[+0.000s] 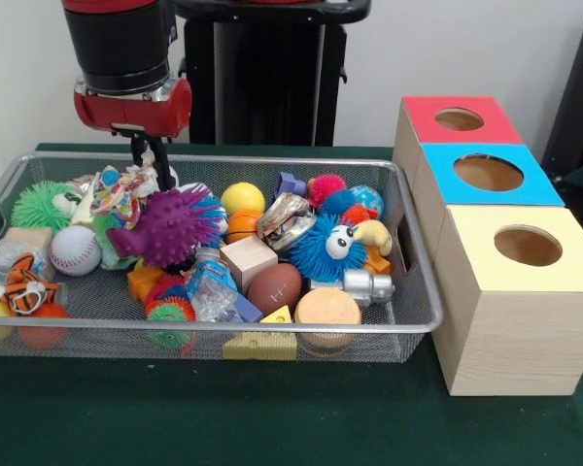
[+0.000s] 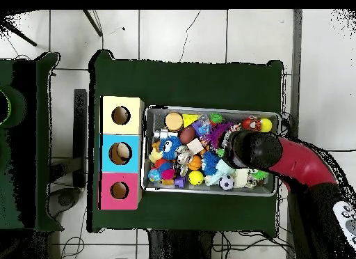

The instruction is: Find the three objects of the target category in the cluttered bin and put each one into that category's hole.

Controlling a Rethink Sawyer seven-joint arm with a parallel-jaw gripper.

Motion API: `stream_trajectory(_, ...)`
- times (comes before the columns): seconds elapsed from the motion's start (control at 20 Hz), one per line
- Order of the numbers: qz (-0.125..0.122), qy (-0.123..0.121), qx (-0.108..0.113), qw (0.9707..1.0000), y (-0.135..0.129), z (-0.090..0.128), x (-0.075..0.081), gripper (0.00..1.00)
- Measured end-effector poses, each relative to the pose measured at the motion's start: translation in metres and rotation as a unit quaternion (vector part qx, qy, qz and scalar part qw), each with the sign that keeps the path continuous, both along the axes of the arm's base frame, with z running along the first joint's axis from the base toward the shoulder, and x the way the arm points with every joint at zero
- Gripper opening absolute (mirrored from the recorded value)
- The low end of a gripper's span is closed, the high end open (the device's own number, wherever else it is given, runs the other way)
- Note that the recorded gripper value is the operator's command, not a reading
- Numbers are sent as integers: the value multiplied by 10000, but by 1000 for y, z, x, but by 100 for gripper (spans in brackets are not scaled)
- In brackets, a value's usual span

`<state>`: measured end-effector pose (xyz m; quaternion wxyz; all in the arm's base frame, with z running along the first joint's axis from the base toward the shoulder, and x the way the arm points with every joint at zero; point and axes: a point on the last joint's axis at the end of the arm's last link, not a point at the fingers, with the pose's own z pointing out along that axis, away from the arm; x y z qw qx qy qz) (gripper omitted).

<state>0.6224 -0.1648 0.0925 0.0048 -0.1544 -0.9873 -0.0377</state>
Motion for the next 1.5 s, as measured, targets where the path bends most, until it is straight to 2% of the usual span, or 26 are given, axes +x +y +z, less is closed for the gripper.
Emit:
stream_trajectory(0.65, -40, -159, -142, 9998, -3, 7, 4, 0)
stream_trajectory(1.15, -134, -141, -151, 9997, -8, 8, 2, 0)
stream_trajectory(1.5, -106, -158, -177, 9997, 8, 19, 4, 0)
